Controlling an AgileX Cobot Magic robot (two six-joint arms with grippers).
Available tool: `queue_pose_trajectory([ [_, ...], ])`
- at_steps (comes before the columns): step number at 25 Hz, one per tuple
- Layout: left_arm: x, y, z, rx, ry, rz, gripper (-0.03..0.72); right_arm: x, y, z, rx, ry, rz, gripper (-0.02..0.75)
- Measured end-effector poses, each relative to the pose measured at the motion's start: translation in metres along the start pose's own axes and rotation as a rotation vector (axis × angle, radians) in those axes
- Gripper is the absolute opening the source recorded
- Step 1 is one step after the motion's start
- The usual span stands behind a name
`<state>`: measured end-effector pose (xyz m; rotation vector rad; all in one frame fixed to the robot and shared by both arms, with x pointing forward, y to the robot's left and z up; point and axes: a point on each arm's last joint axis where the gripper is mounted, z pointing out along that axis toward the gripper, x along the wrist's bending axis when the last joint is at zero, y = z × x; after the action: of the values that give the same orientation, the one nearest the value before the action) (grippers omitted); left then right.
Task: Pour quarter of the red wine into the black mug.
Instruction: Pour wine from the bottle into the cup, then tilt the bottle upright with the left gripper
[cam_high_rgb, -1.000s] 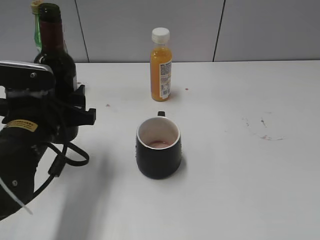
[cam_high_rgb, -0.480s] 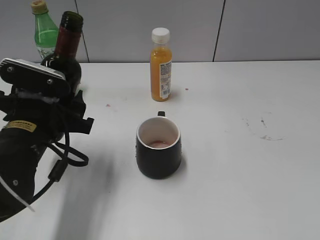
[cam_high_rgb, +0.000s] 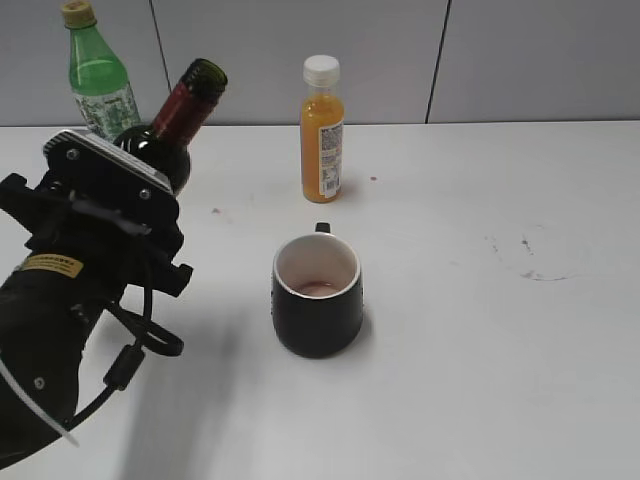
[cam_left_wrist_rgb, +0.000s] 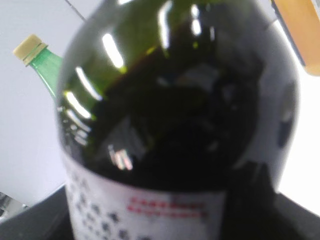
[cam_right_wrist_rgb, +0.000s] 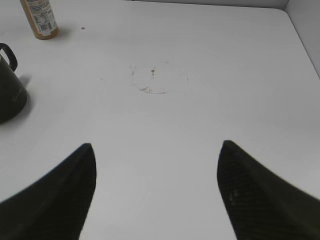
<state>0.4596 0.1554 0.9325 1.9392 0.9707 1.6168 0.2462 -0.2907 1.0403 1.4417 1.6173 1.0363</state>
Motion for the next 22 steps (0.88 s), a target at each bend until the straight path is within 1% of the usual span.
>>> queue_pose_trajectory([
  [10,0.0005,-0.0011,0.0000,0.013,0.004,0.232,0.541,0.0000,0.0000,0.0000,0.000,0.000,0.000,0.573],
  [19,0.0005,-0.0012,0.0000,0.014,0.003,0.404,0.541,0.0000,0.0000,0.0000,0.000,0.000,0.000,0.573],
  [22,0.0004,-0.0010,0.0000,0.012,0.002,0.448,0.541,0.0000,0.0000,0.0000,0.000,0.000,0.000,0.573],
])
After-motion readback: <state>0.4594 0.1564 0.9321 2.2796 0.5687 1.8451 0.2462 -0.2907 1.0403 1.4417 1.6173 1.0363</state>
